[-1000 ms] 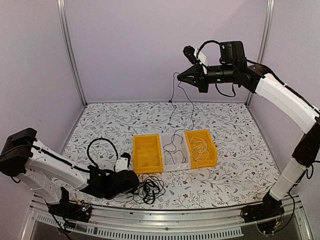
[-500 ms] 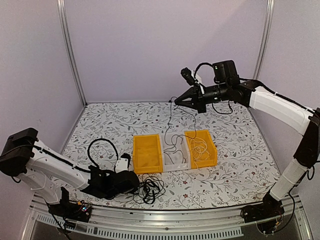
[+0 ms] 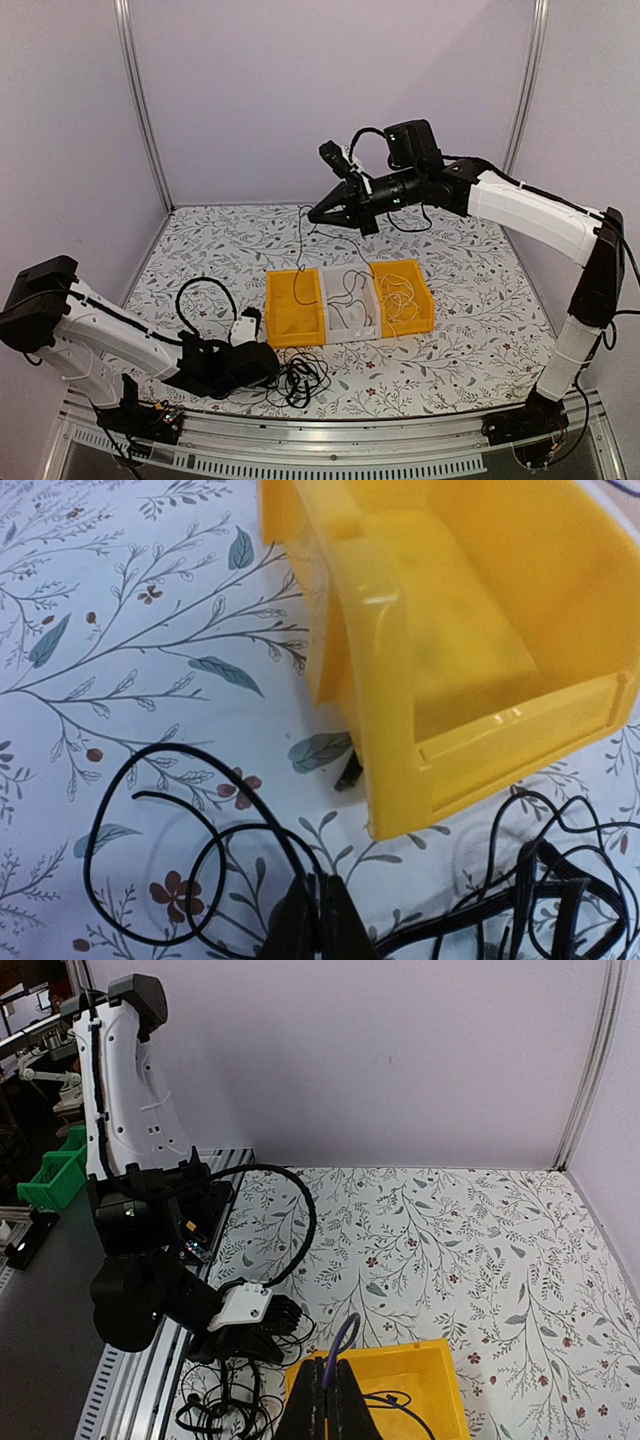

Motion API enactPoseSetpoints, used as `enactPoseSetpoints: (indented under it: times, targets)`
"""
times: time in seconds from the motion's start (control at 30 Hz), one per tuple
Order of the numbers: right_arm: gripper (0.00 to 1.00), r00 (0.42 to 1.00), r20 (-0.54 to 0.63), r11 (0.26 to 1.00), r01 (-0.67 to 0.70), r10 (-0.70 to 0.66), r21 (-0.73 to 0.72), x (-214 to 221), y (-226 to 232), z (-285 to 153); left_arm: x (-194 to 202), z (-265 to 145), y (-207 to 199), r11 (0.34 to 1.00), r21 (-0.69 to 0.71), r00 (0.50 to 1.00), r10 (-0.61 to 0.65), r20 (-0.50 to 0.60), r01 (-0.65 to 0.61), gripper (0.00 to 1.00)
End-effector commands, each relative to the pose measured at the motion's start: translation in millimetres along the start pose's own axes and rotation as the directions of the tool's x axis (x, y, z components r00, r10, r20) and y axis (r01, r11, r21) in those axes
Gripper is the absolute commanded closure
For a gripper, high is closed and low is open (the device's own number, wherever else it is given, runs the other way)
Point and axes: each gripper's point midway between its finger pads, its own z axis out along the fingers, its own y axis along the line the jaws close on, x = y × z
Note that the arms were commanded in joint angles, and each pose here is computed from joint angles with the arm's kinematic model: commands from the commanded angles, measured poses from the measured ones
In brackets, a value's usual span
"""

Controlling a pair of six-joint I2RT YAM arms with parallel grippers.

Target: Untangle the cables

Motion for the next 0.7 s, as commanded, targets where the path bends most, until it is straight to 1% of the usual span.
enactPoseSetpoints:
  times: [0.0, 0.13, 0.2, 0.3, 0.4, 0.47, 0.53, 0.6, 0.67]
  targets:
    - [1.00, 1.000, -0.011, 0.999, -0.024, 0.024, -0.044, 5, 6, 9, -3, 2, 2, 1.000, -0.014, 1.000, -0.015, -0.004, 0.015, 1.00]
    - [1.00, 0.999, -0.028, 0.997, -0.042, 0.041, -0.068, 21, 10, 12, -3, 3, 0, 1.000, -0.013, 1.000, -0.008, -0.005, 0.008, 1.00]
    - [1.00, 1.000, 0.009, 0.993, -0.015, 0.016, -0.116, 16, 19, 11, -3, 4, 0, 1.000, -0.016, 1.000, -0.004, -0.008, 0.004, 1.00]
    - [1.00, 0.996, 0.092, 0.983, 0.020, -0.003, -0.183, -26, 28, 7, -3, 6, -3, 1.000, -0.014, 1.000, 0.007, -0.013, -0.008, 1.00]
    - [1.00, 0.985, 0.165, 0.977, 0.077, -0.044, -0.201, -63, 24, 7, -5, 6, -5, 0.999, -0.024, 1.000, 0.020, -0.016, -0.020, 1.00]
    - [1.00, 0.978, 0.202, 0.971, 0.097, -0.053, -0.216, -78, 25, 5, -4, 6, -2, 0.999, -0.035, 1.000, 0.015, -0.017, -0.016, 1.00]
    - [1.00, 0.979, 0.201, 0.962, 0.070, -0.016, -0.265, -78, 23, 12, -3, 5, 2, 0.999, -0.043, 1.000, 0.005, -0.019, -0.005, 1.00]
    - [1.00, 0.984, 0.171, 0.952, 0.015, 0.040, -0.305, -59, 19, 25, -2, 4, 5, 0.999, -0.047, 1.000, -0.005, -0.019, 0.004, 1.00]
    - [1.00, 0.988, 0.127, 0.951, -0.043, 0.085, -0.306, -30, 14, 34, -1, 2, 7, 0.999, -0.049, 1.000, -0.013, -0.019, 0.013, 1.00]
